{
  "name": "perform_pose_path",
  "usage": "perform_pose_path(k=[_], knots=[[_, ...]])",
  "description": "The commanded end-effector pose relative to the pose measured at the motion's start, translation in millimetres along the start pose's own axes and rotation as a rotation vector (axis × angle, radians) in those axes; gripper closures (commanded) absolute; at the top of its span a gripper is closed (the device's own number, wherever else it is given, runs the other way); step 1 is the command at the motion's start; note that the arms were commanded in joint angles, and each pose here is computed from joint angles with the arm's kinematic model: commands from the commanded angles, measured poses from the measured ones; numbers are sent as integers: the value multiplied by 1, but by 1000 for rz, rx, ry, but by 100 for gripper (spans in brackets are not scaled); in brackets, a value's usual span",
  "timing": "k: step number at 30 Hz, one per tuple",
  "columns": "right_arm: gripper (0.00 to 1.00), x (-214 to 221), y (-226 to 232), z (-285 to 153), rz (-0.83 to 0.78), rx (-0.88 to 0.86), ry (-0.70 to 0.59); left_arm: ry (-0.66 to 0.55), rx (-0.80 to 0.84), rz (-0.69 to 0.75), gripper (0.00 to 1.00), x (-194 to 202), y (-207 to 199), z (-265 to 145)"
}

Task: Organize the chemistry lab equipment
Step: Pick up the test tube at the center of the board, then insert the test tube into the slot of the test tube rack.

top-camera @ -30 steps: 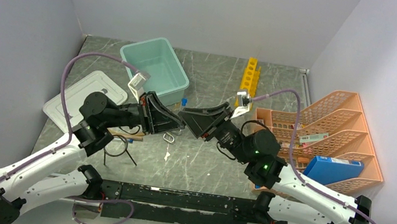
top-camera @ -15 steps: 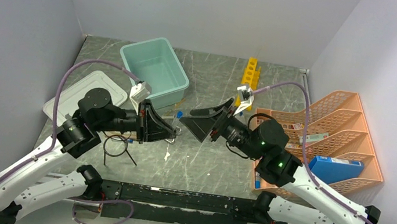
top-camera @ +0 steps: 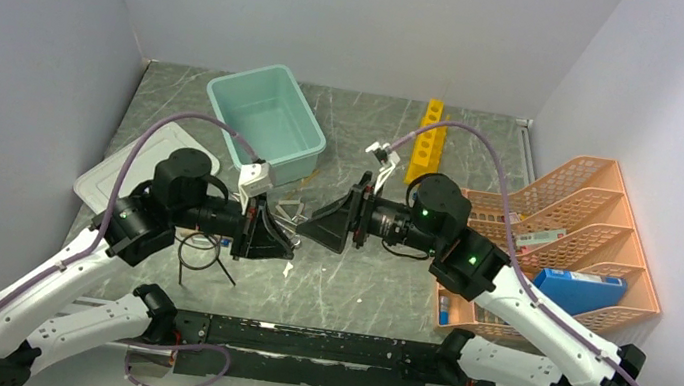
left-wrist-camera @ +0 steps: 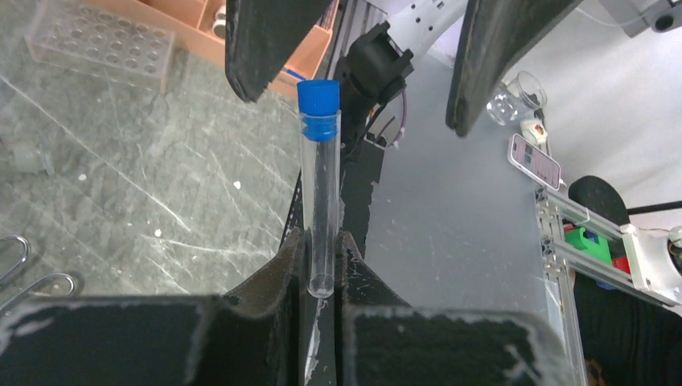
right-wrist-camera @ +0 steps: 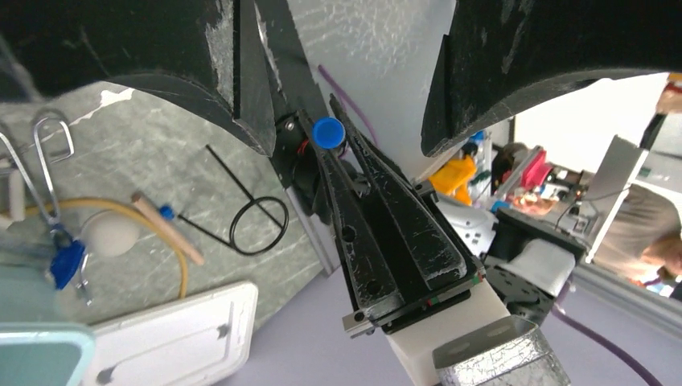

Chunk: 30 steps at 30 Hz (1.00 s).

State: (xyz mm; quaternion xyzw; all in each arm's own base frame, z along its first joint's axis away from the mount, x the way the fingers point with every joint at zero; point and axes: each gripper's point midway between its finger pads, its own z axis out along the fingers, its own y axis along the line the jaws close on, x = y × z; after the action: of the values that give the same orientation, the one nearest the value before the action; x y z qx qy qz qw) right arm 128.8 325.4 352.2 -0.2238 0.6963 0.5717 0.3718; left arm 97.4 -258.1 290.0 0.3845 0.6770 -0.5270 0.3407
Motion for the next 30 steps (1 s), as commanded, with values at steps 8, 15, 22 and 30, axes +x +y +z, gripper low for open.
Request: perform_pose_path(k=[8, 15, 22, 30], knots=[[44, 24, 12, 1, 33, -102, 154, 48, 51, 45, 95, 4, -10, -4], [53, 25, 14, 2, 46, -120, 160, 59, 58, 45, 95, 7, -10, -4], [60, 27, 9, 4, 57, -108, 166, 57, 66, 44, 95, 8, -11, -3], [81, 30, 4, 7, 58, -91, 174, 56, 62, 48, 95, 7, -11, -4]])
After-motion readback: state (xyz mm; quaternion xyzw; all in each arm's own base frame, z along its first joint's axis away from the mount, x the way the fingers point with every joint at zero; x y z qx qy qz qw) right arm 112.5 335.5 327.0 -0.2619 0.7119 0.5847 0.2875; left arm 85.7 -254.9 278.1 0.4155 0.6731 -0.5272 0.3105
